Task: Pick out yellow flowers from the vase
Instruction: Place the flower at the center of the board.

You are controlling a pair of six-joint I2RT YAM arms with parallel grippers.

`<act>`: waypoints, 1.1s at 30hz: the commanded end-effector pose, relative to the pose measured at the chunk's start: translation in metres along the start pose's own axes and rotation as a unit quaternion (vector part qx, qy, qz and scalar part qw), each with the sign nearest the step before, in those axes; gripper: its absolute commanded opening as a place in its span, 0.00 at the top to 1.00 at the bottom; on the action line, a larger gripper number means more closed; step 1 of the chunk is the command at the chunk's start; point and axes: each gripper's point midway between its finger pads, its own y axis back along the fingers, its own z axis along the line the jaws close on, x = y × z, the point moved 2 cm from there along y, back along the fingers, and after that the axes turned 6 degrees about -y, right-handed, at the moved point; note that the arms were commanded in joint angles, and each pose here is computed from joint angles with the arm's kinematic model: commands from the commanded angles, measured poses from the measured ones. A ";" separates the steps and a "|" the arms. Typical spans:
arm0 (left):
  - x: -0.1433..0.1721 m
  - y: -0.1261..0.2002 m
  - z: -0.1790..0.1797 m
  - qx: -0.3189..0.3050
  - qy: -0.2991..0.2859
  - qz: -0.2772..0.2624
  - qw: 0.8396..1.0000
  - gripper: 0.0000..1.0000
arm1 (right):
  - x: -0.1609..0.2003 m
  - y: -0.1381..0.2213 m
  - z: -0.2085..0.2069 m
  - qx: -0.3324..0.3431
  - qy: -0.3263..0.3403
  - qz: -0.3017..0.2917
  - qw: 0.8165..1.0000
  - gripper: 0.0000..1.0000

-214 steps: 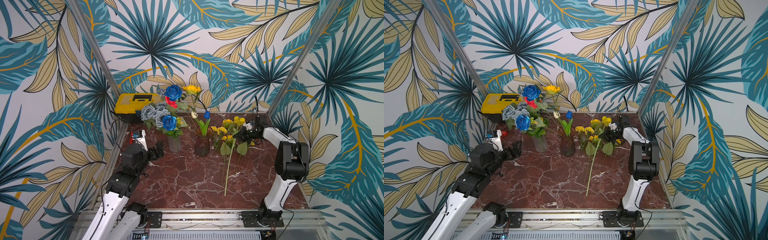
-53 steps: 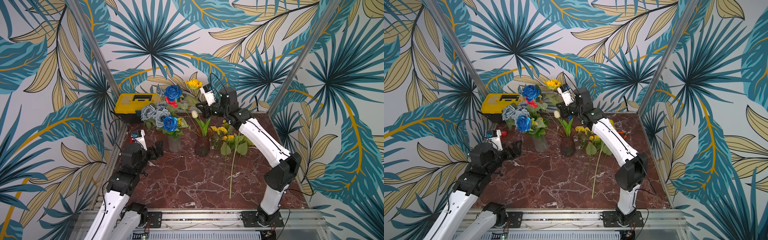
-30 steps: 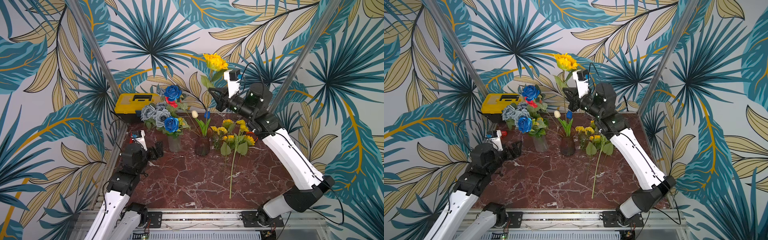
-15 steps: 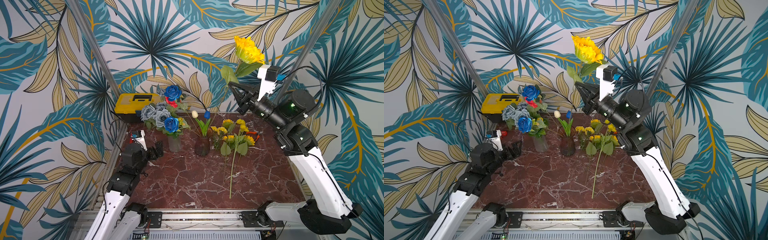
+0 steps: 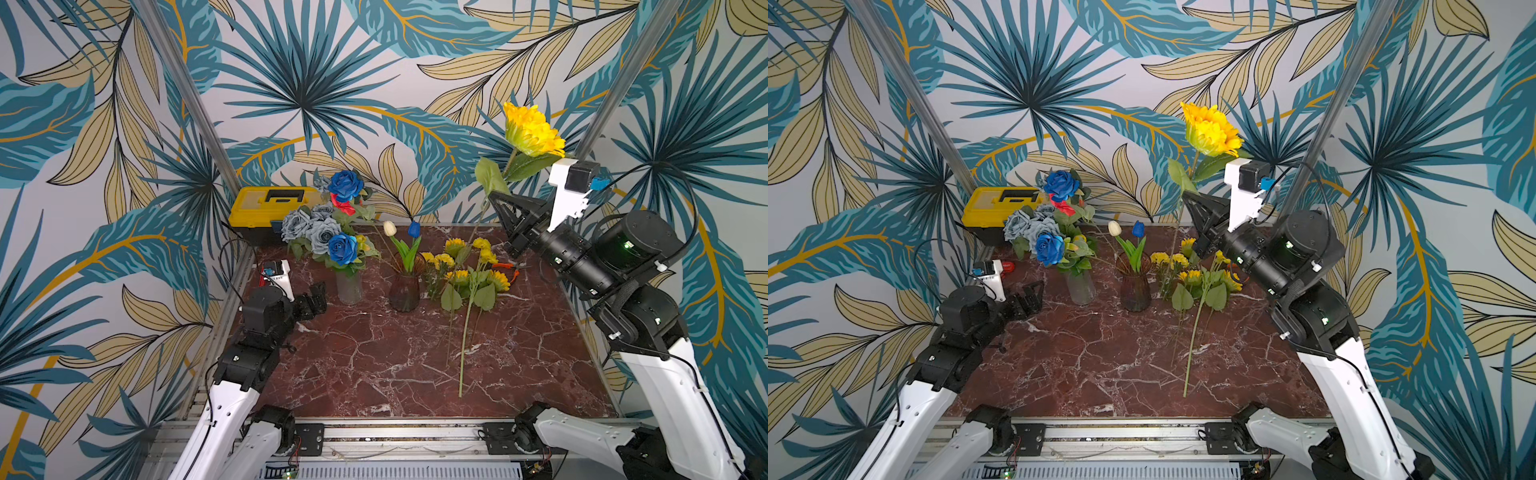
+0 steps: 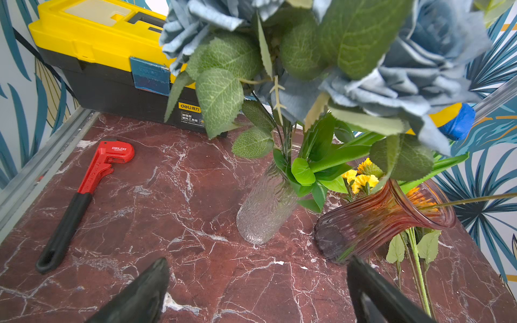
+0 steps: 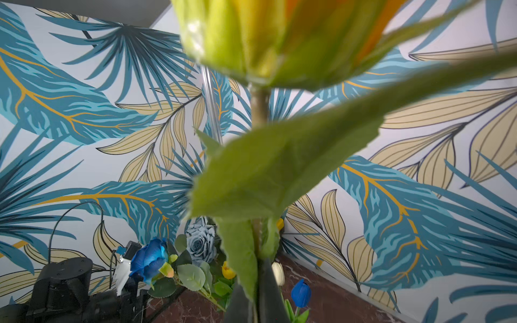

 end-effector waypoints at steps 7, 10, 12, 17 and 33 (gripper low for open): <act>-0.005 0.002 0.000 0.005 0.006 -0.015 1.000 0.01 | 0.048 0.004 -0.044 0.093 -0.053 0.120 0.987 1.00; -0.007 0.006 0.000 0.004 0.006 -0.023 1.000 0.01 | 0.063 -0.001 -0.063 0.090 -0.114 0.142 0.979 1.00; -0.008 0.007 0.000 0.005 0.006 -0.027 1.000 0.01 | 0.076 -0.005 -0.079 0.094 -0.151 0.157 0.972 1.00; -0.006 0.006 0.000 0.005 0.008 -0.024 1.000 0.01 | 0.115 -0.019 -0.110 0.097 -0.236 0.219 0.942 1.00; -0.004 0.000 0.000 0.005 0.008 -0.016 1.000 0.01 | 0.263 -0.021 -0.233 0.239 -0.346 0.347 0.838 1.00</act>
